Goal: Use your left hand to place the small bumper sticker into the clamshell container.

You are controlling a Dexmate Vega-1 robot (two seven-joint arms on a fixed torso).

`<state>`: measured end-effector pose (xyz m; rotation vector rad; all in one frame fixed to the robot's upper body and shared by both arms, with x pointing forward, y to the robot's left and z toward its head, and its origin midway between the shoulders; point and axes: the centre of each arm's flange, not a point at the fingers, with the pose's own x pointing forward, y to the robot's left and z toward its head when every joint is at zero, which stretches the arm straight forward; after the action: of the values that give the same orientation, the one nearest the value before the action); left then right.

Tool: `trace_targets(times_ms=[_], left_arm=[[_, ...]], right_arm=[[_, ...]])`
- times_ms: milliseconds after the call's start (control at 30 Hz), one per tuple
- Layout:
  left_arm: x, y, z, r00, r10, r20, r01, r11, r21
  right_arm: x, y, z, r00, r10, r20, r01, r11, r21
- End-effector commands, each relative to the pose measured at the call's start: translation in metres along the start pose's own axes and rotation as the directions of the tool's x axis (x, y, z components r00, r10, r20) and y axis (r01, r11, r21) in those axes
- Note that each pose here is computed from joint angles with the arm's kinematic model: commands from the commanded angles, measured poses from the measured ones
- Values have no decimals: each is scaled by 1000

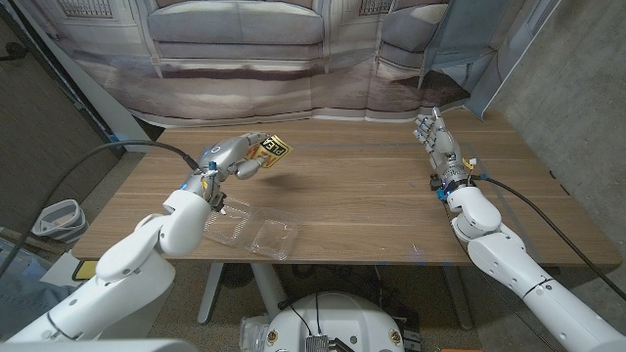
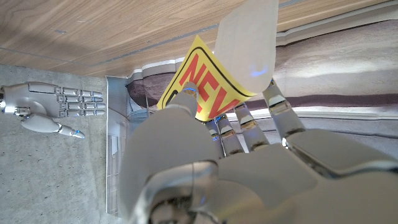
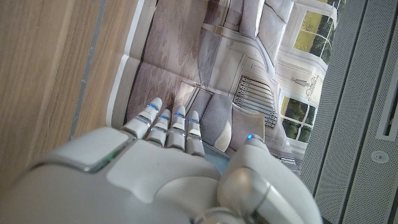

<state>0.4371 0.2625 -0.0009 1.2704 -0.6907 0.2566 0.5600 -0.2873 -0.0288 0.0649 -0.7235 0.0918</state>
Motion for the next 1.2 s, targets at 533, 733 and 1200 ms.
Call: trace_targets(times_ms=[533,733,1200], left_arm=[[-34,8,13,1000,20,-10,-20,998,65],[-40,7,15,1000,12,-22,-10,997,74],[-54,8,22,1000,9,-26,-7,998,70]], right_arm=[[7,0,0,1000,12,12,-12,1000,10],[7,1,-1,1000,19,10,-19,1000,7],[4,0,-3,1000,23,9,-24,1000,17]])
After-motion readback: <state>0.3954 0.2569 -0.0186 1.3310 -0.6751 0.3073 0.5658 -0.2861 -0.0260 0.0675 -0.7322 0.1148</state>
